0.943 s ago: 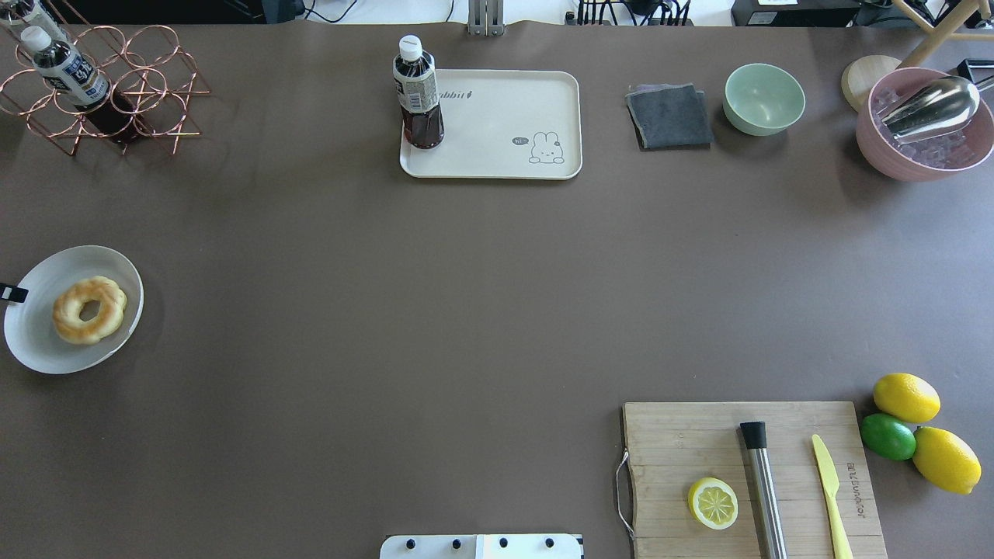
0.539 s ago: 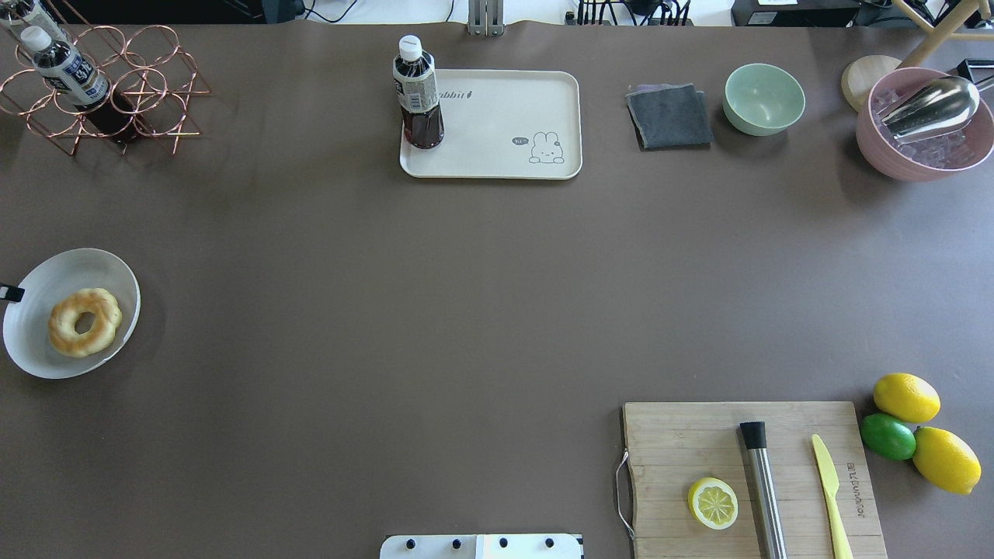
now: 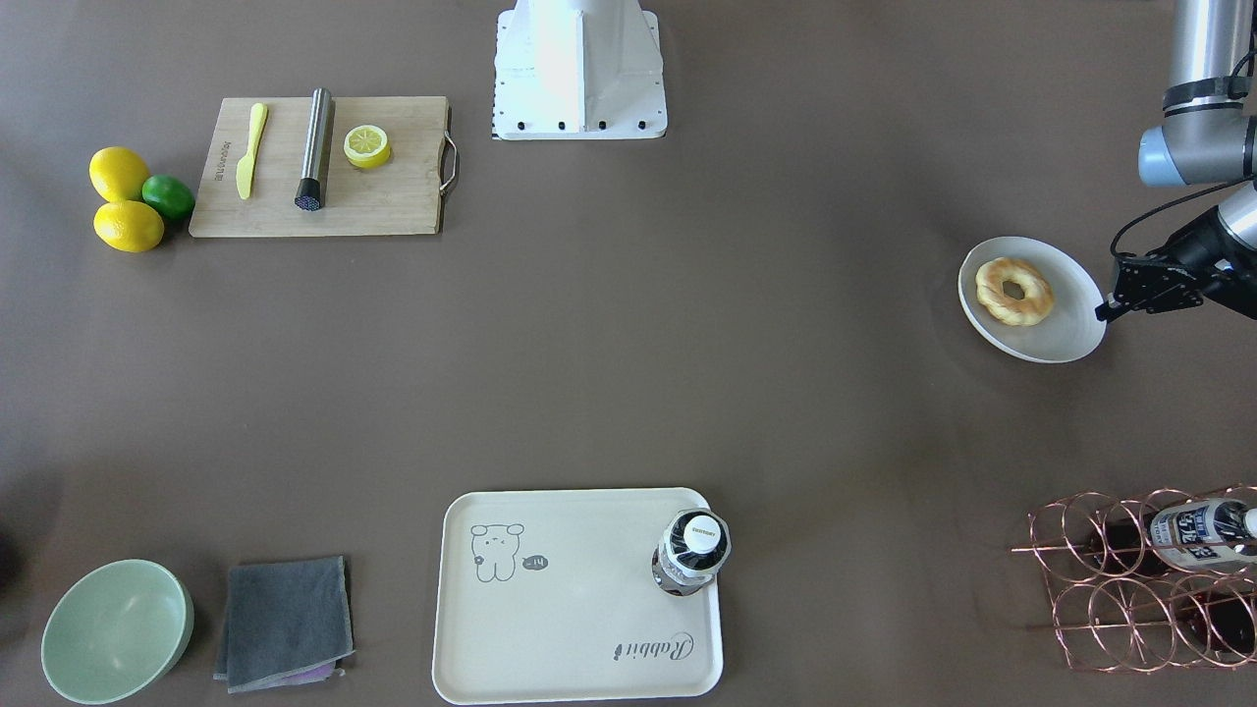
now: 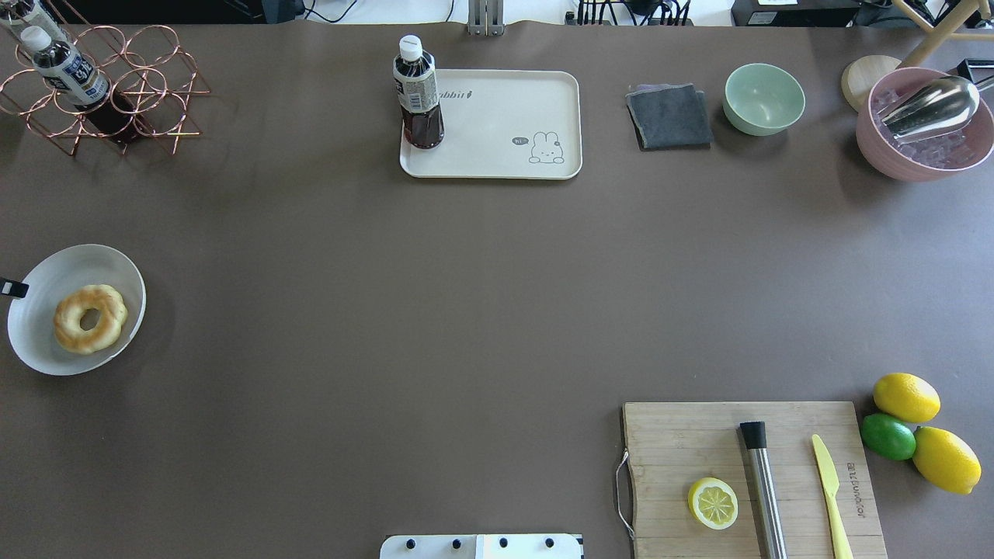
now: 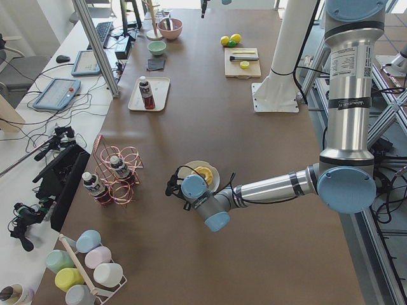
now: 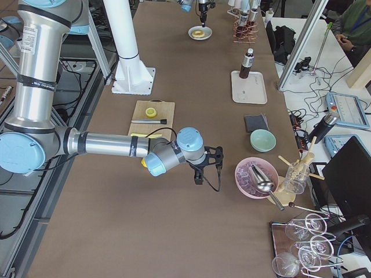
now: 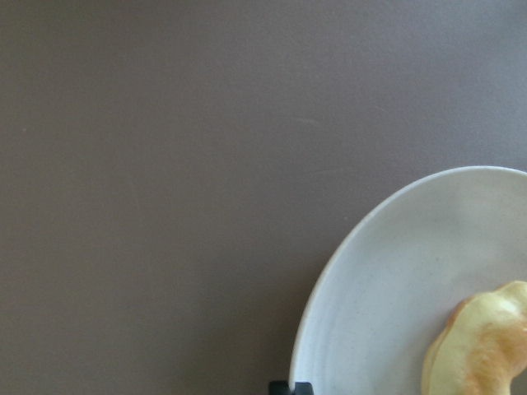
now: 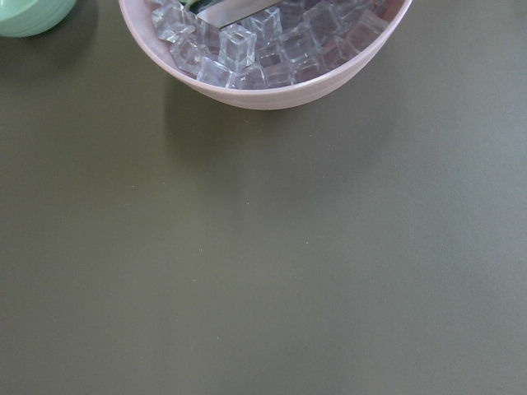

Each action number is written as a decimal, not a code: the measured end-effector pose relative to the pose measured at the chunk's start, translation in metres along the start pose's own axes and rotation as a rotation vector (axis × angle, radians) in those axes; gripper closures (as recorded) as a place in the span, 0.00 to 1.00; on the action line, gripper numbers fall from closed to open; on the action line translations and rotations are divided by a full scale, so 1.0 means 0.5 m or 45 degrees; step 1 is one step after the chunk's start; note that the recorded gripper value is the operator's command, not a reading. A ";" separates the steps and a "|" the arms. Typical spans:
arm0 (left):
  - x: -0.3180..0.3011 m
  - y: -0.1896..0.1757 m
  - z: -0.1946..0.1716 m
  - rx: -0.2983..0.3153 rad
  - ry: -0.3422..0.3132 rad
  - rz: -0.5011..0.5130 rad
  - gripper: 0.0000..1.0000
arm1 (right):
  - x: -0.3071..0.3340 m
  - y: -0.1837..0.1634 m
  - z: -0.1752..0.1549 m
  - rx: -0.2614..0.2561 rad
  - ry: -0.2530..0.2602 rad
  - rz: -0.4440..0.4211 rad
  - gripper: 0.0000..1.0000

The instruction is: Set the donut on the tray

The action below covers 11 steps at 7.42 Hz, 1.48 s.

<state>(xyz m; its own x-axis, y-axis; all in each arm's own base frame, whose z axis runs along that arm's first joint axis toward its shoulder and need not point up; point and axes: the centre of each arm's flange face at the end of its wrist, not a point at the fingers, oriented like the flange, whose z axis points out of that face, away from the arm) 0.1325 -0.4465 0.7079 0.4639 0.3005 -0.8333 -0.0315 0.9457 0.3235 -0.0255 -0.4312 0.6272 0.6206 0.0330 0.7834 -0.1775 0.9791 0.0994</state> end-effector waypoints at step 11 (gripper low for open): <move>0.650 -0.335 -0.008 -0.035 0.077 -0.238 1.00 | -0.582 -0.100 0.043 -0.041 -0.251 0.300 0.02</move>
<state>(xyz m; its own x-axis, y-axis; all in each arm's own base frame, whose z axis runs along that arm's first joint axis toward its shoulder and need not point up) 0.2849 -0.5069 0.3809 0.4100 0.1253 -0.9034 0.0254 0.9886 0.1487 -0.2138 -0.4940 0.4074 0.4043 0.2235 0.8869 -0.2727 0.9550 -0.1163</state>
